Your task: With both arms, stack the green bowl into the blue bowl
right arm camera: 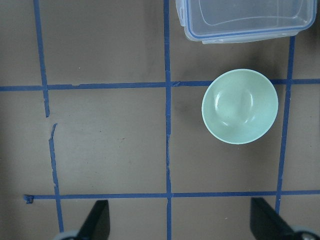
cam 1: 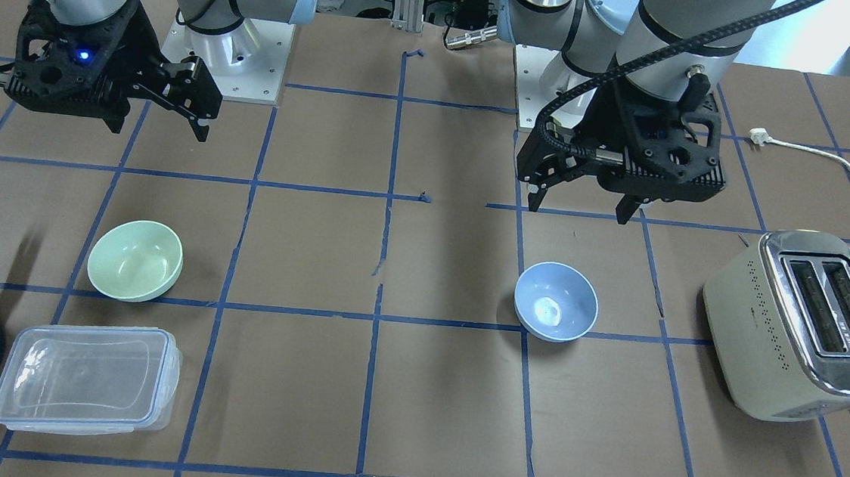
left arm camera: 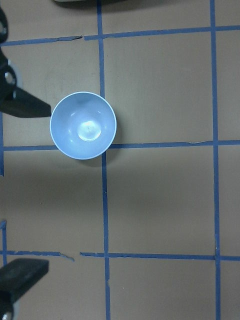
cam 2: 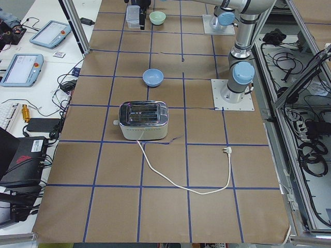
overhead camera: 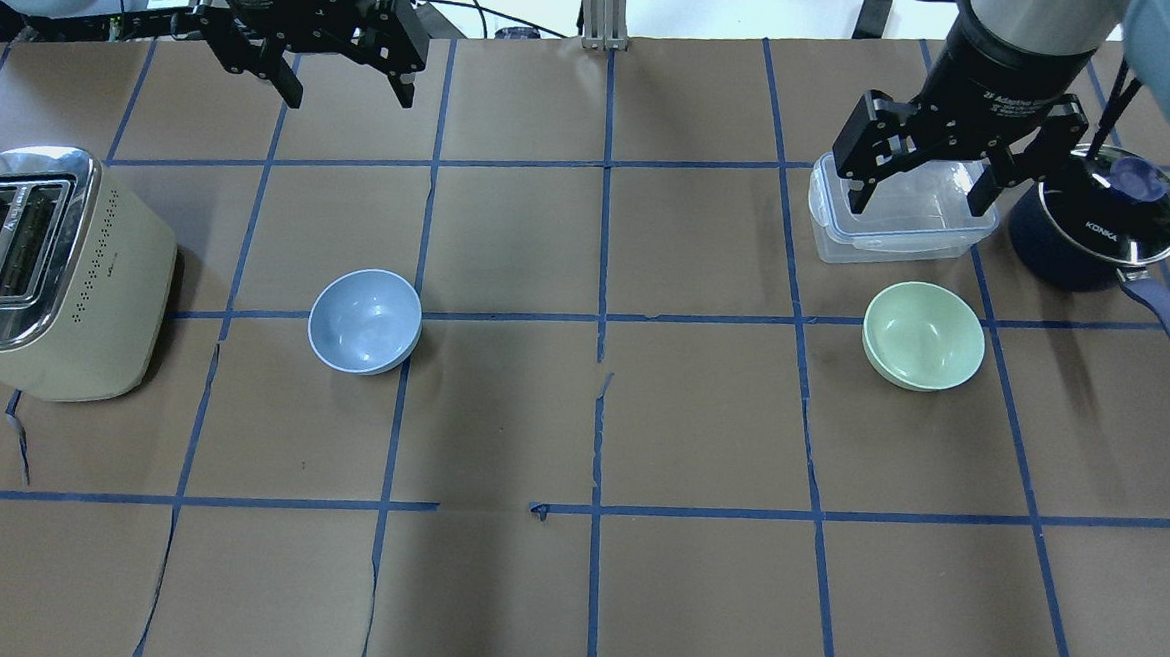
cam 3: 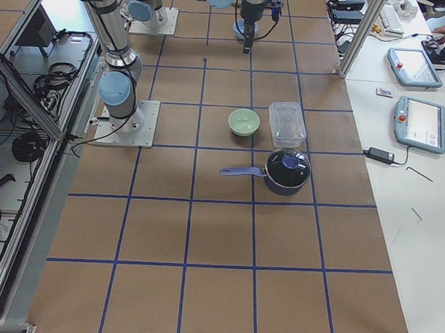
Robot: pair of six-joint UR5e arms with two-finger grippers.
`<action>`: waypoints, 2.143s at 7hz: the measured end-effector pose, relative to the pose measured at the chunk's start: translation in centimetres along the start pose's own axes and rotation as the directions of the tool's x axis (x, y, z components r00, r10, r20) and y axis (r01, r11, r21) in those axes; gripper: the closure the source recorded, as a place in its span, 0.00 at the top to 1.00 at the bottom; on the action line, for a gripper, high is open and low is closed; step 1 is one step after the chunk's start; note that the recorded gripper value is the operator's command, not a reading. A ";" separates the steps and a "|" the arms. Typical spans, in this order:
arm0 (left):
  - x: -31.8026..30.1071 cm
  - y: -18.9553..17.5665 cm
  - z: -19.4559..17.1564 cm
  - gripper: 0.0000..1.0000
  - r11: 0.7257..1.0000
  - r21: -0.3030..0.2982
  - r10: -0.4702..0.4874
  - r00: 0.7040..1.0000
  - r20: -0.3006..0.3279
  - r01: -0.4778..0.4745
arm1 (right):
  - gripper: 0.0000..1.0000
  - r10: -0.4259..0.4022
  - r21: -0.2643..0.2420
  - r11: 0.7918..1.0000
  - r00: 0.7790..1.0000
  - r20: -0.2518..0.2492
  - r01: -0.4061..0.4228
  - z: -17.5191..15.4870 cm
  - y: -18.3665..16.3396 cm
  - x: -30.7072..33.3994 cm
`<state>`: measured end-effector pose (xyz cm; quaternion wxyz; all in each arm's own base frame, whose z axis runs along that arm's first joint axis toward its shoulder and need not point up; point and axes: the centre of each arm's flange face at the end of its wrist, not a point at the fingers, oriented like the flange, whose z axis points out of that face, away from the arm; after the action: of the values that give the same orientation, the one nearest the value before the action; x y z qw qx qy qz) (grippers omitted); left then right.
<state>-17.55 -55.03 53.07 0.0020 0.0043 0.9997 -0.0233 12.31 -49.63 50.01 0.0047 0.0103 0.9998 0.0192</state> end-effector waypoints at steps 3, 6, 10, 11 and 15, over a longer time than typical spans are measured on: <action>0.0 0.1 0.1 1.00 1.000 -0.002 0.000 1.000 0.002 0.000 | 1.00 0.020 0.000 1.000 1.000 -0.008 -0.020 0.0 0.1 0.1; 0.0 0.2 -0.1 1.00 1.000 0.000 0.000 1.000 0.003 0.000 | 1.00 0.020 -0.001 1.000 1.000 -0.010 -0.020 0.0 0.0 0.1; 0.0 0.2 0.0 1.00 1.000 -0.002 0.000 1.000 0.003 0.000 | 1.00 0.019 -0.008 1.000 1.000 -0.008 -0.019 0.3 0.1 0.1; 0.0 0.2 0.0 1.00 1.000 -0.002 0.000 1.000 0.003 0.000 | 1.00 0.019 -0.011 1.000 1.000 -0.007 -0.020 0.5 0.1 0.1; 0.0 0.2 0.0 1.00 1.000 -0.002 0.000 1.000 0.003 0.000 | 1.00 0.020 -0.014 1.000 1.000 -0.005 -0.020 0.7 0.1 0.1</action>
<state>-17.52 -54.83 53.07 0.0033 0.0043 0.9997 -0.0221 12.26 -49.48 49.33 0.0024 0.0201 0.9995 0.0261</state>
